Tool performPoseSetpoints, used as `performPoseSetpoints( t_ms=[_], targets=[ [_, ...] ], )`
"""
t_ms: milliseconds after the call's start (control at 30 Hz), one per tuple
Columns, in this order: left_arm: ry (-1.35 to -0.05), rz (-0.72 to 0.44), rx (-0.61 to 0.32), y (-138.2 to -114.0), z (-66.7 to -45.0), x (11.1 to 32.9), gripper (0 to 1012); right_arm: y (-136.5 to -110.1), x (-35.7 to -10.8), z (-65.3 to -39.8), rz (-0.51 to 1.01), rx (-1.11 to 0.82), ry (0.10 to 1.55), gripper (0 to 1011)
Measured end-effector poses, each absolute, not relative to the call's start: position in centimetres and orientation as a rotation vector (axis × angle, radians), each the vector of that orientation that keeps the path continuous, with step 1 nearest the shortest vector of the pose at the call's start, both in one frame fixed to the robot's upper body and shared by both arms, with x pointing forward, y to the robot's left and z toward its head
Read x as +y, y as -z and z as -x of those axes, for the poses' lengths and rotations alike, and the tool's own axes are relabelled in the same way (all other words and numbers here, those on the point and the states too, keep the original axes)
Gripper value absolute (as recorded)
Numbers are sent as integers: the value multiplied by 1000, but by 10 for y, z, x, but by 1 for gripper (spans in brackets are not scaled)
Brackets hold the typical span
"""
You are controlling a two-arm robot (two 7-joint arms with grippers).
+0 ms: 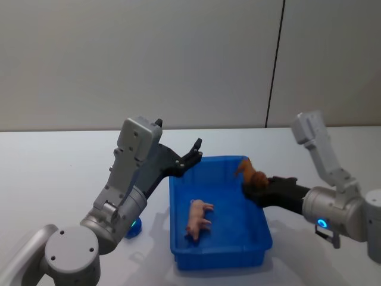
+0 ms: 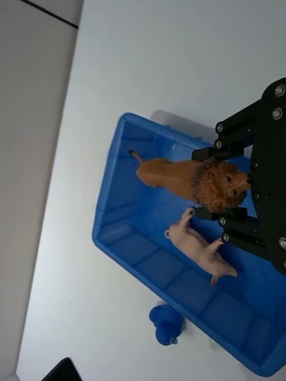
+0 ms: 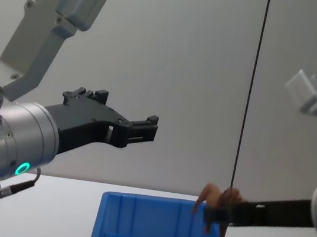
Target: Pick up the two dolls from the table and place them into the box.
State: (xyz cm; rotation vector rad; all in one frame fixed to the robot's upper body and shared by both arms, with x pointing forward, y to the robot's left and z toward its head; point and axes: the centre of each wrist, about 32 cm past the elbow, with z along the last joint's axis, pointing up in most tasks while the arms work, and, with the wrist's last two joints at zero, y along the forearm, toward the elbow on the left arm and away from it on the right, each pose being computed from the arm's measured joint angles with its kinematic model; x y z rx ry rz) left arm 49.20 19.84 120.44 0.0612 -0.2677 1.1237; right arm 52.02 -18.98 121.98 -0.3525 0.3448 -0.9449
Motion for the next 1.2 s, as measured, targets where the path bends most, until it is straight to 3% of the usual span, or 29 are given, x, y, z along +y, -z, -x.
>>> performPoseSetpoints(
  t_ms=[167,500,800,1200],
  targets=[
    [-1124,-61,-268,-1204,-492,198,1000,-1216,-185,-525,373,384,929,450],
    [-1124,-61,-268,-1204,-492,198,1000,-1213,-179,-531,400,432,907,786],
    [-1124,-61,-268,-1204,-492,198,1000,-1212,-177,-533,407,445,899,1001],
    [-1124,-61,-268,-1204,-492,198,1000,-1222,-183,-529,334,386,903,1001]
  ],
)
